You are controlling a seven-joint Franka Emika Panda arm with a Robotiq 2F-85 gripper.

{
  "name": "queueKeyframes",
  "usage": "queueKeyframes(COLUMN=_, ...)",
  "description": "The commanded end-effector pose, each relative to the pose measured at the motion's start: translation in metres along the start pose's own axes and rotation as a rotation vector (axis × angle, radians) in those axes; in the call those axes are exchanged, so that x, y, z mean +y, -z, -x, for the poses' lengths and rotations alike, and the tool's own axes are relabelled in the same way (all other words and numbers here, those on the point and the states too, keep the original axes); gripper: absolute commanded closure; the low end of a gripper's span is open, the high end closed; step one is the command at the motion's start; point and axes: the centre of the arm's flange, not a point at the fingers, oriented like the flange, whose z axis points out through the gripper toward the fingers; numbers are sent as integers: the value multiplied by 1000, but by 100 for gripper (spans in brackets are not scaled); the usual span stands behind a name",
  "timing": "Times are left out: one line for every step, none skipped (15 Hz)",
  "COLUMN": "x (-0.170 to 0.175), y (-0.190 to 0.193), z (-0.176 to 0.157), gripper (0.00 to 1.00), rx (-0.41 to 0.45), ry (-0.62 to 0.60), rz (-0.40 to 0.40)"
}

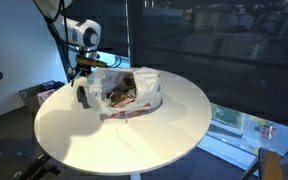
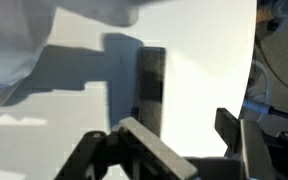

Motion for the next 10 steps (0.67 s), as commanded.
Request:
queueKeyframes(x=0, y=20, z=-1, gripper=0, rx=90, ry=-1, rz=45)
queueKeyframes(x=1, y=23, z=-1, gripper=0, rx=113, ry=-20, rz=90)
queueKeyframes(x=2, y=28, z=0, gripper=0, rx=138, ry=-37, rz=134)
queueKeyframes(x=1, y=37, z=5, gripper=0, rx=178, ry=-60, rz=169)
queueKeyframes(x=-1, y=47, z=12, gripper=0, rx=221, ry=-80, rz=198)
queueKeyframes(x=-4, y=57, z=19, gripper=0, rx=260, ry=-98, rz=218)
queueKeyframes(x=-9, y=70, z=31, gripper=0, rx=304, ry=-117, rz=225)
queueKeyframes(x=-16, y=81, z=42, gripper=0, rx=347, ry=-139, rz=245)
queueKeyframes(x=-21, y=91, z=53, gripper=0, rx=379, ry=-163, rz=268)
queueKeyframes(x=-29, y=102, z=67, gripper=0, rx=414, ry=-192, rz=296)
